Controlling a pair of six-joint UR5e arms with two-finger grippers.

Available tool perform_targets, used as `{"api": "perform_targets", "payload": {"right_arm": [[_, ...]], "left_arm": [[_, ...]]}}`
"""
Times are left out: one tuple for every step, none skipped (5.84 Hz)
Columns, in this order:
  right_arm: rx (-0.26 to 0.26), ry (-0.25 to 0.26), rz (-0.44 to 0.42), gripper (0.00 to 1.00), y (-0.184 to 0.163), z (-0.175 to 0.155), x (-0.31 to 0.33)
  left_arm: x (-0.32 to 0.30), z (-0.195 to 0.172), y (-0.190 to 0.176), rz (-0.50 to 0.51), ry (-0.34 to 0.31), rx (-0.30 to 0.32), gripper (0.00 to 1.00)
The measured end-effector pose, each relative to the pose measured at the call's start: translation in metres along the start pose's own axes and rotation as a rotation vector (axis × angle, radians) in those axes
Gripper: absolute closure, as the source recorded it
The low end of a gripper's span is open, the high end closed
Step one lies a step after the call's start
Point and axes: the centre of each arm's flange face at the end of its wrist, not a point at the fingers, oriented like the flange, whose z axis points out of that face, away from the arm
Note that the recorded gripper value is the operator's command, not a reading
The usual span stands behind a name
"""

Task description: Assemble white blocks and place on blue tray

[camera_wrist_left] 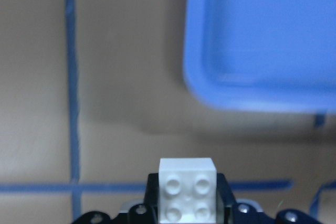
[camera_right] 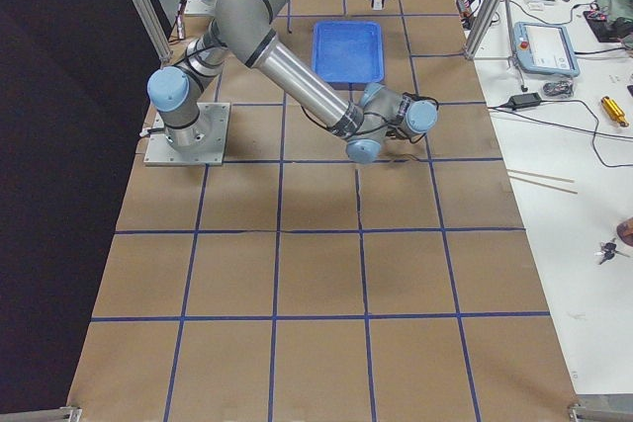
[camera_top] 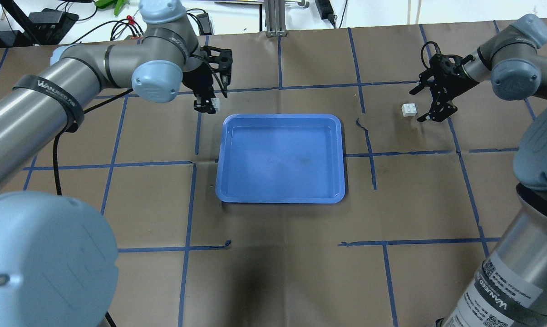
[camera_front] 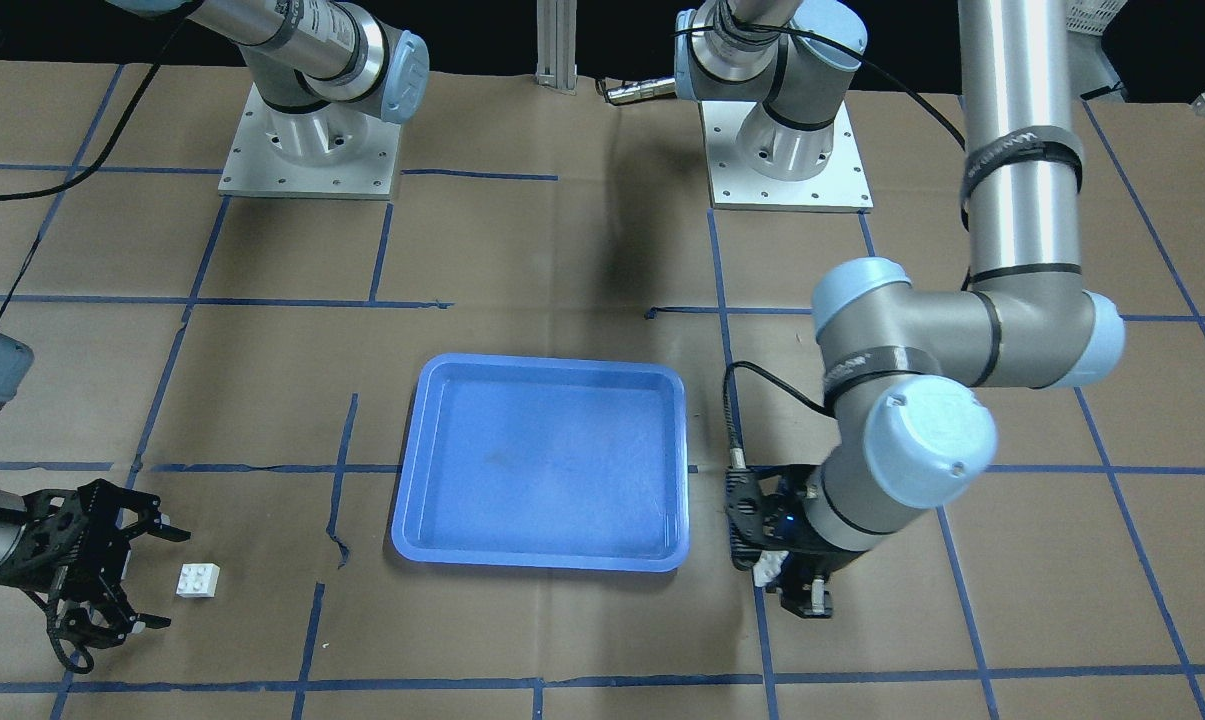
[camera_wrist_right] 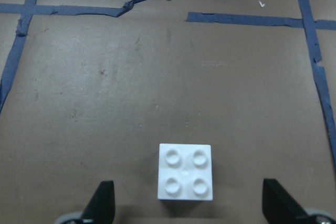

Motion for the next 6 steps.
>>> {"api": "perform_targets", "payload": {"right_arm": [[0.003,-0.004,0.002,0.07,0.001,0.002,-0.001],[0.004,-0.008,0.005,0.15,0.001,0.004,-0.001],[0.004,-0.011,0.007,0.26,0.001,0.004,-0.001],[0.002,-0.012,0.007,0.33,0.002,0.004,-0.001],[-0.002,-0.011,0.007,0.44,0.002,0.003,-0.001],[-0.004,-0.010,0.007,0.53,0.002,0.002,-0.001]], "left_arm": [[0.031,0.016,-0.020,0.007,0.011,0.002,0.90],[0.055,0.035,-0.036,-0.013,-0.006,0.008,0.90],[0.072,0.046,-0.058,-0.050,-0.030,0.014,0.90],[0.083,0.049,-0.080,-0.061,-0.040,0.012,0.88],[0.089,0.053,-0.093,-0.081,-0.040,0.014,0.86],[0.092,0.060,-0.097,-0.109,-0.034,0.017,0.80]]}}
